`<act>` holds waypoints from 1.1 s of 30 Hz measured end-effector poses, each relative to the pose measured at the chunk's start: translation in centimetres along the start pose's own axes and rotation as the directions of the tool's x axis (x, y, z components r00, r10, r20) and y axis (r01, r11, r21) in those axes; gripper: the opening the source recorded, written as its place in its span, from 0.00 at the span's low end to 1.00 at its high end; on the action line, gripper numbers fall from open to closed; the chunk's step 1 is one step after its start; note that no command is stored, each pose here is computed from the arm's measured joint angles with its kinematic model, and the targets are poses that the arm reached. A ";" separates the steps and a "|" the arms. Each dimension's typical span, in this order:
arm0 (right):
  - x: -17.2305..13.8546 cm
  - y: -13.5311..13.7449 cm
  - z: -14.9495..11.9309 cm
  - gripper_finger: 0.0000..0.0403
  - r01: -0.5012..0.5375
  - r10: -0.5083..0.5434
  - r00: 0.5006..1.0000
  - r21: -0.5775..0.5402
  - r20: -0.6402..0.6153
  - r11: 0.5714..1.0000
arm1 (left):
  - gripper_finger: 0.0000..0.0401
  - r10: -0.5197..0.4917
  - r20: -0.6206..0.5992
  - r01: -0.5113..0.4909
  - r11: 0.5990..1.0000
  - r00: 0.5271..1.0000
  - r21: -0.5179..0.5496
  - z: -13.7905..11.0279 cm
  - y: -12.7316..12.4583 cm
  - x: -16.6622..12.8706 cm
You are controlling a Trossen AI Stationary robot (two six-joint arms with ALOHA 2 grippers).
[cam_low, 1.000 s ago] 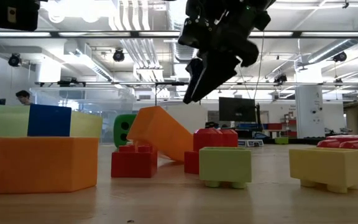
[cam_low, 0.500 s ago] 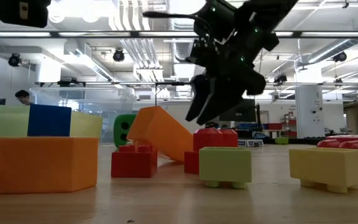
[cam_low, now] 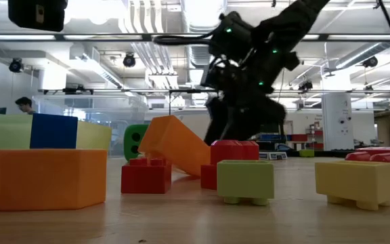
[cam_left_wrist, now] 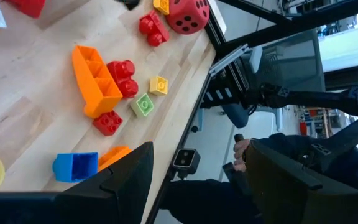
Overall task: Pick & Place Toys
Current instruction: Put the top red game piece into the white bin
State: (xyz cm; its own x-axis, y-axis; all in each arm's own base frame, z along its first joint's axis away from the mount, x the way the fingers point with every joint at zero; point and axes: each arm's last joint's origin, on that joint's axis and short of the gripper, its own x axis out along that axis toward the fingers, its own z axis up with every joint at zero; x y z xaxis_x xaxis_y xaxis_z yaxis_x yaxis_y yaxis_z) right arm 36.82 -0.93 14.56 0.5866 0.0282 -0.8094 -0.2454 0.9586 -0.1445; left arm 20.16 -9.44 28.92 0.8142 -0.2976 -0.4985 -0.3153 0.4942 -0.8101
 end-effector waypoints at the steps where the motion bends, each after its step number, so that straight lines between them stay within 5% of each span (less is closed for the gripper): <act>1: 0.0 -0.2 0.5 0.74 0.004 -0.004 1.000 0.000 0.009 1.000 | 0.61 -0.001 -0.002 0.001 1.000 1.000 0.000 0.0 0.0 0.0; 13: 0.5 -0.6 -0.4 0.73 -0.028 0.030 0.995 0.030 -0.095 0.999 | 0.61 -0.011 -0.009 0.011 1.000 1.000 0.001 0.1 -0.1 0.0; 25: 0.6 -0.3 -0.7 0.42 -0.064 0.068 0.994 0.044 -0.089 0.997 | 0.61 -0.007 -0.010 0.007 1.000 1.000 0.006 0.0 0.0 0.0; 33: 0.8 -0.1 -1.2 0.39 -0.082 0.086 0.992 0.050 -0.091 0.995 | 0.61 -0.007 -0.010 0.007 1.000 1.000 -0.003 0.0 0.0 0.0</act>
State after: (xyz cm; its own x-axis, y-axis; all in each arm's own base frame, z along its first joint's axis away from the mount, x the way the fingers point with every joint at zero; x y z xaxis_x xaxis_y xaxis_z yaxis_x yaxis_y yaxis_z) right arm 36.37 -1.37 13.27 0.4910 0.0849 -0.8670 -0.2536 0.9661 -0.0490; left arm 20.21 -9.41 28.95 0.8115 -0.3093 -0.4958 -0.3108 0.4900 -0.8144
